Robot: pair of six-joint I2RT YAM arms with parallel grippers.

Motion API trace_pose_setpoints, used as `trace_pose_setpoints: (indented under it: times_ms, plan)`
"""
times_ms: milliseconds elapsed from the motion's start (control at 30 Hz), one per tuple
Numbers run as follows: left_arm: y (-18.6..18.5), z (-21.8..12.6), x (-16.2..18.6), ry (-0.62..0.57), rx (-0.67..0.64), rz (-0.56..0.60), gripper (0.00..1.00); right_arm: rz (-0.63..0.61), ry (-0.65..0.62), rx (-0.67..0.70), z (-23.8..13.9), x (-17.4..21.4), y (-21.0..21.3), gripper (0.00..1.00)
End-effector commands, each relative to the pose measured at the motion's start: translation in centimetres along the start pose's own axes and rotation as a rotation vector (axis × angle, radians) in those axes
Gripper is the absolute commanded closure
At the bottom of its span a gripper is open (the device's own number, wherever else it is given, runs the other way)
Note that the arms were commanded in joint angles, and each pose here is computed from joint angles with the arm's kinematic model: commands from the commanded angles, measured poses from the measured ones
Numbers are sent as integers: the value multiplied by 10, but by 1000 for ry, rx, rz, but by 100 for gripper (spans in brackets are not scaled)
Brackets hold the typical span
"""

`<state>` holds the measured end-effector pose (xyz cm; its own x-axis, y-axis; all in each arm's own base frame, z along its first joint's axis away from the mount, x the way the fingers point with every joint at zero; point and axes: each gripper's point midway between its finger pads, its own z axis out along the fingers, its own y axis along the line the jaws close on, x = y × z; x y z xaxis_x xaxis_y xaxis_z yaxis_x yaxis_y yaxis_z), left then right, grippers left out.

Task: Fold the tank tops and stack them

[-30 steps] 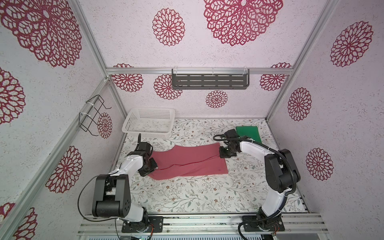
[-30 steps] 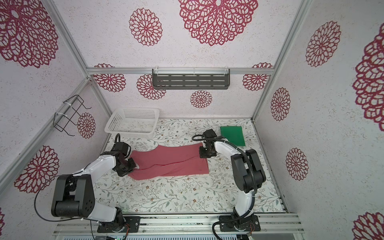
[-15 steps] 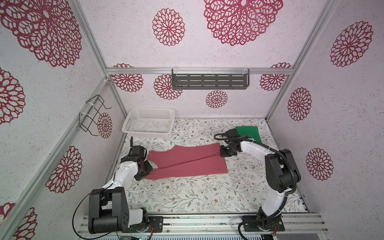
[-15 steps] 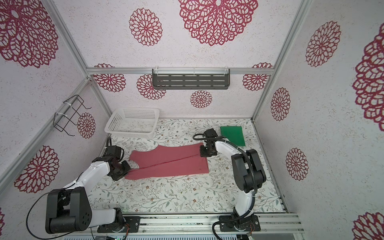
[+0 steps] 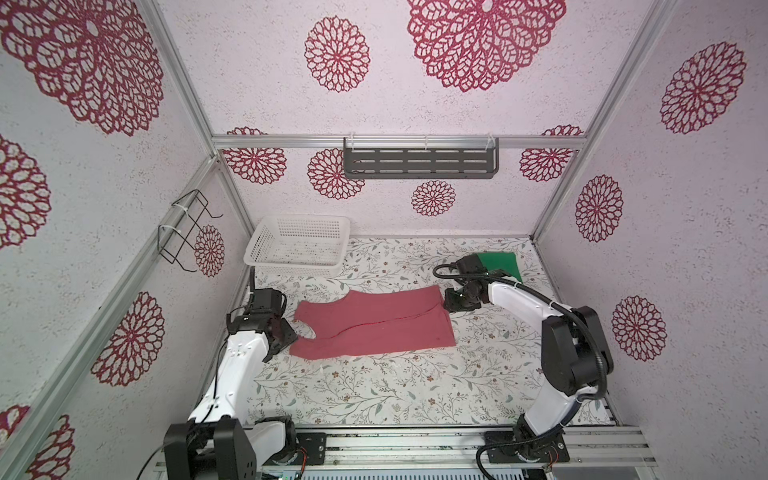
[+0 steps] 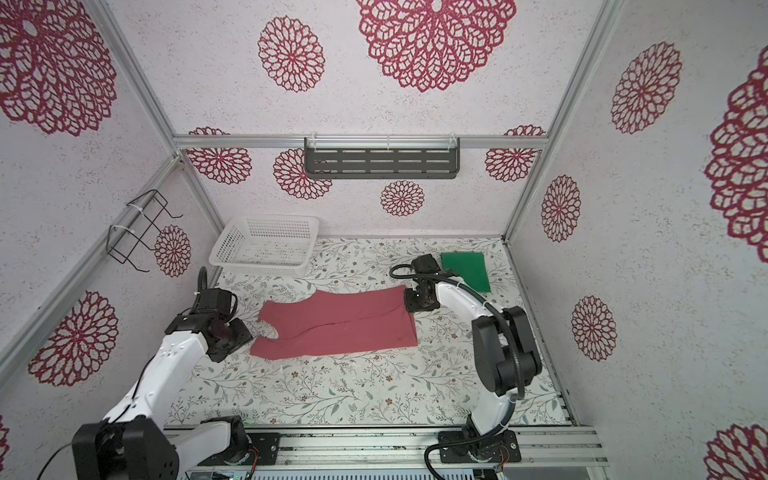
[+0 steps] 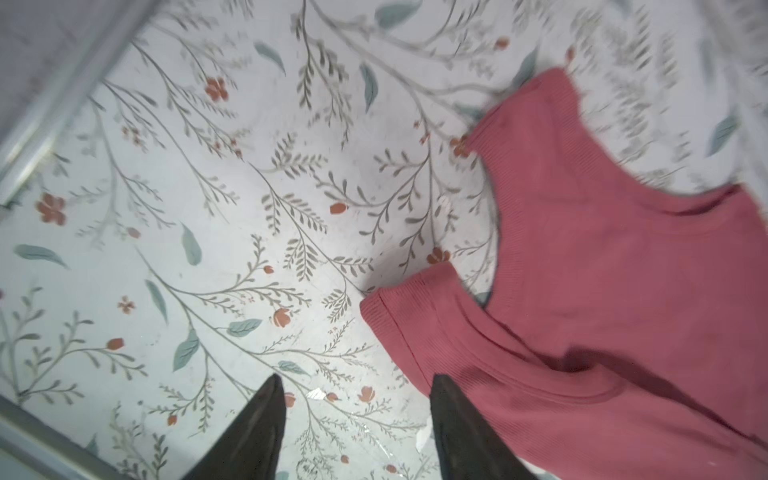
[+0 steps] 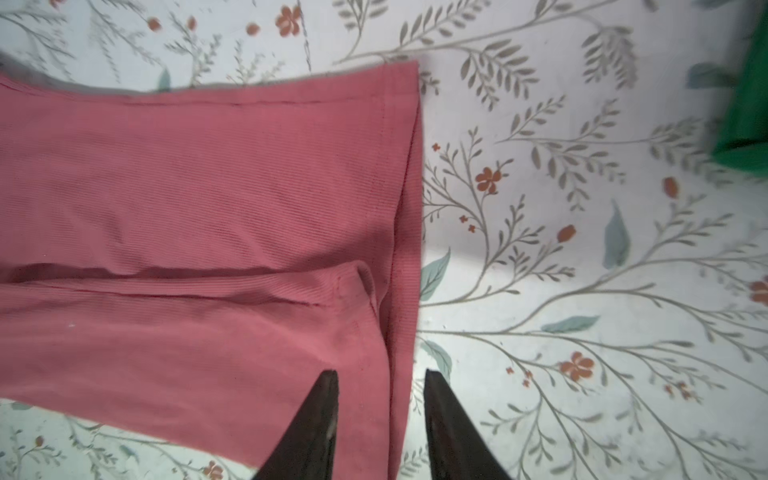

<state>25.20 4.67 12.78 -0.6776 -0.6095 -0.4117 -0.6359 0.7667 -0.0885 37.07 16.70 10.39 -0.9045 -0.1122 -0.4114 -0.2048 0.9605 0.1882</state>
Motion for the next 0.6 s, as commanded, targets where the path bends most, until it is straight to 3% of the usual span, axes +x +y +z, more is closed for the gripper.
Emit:
trace_pose_setpoints:
  times_ms: [0, 167, 267, 567]
  plan:
    - [-6, -13, 3, 0, -23, 38, 41, 14, 7, -39, -15, 21, 29, 64]
    - [-75, 13, 21, 33, 170, 33, 42, 89, 38, -97, 14, 45, 50, 68]
    - [-92, 36, 28, 51, 218, 1, 42, 139, 38, -106, 21, 53, 49, 71]
    - [-32, 84, 59, 27, 96, -188, 45, 263, 117, 2, 45, 111, 12, 76]
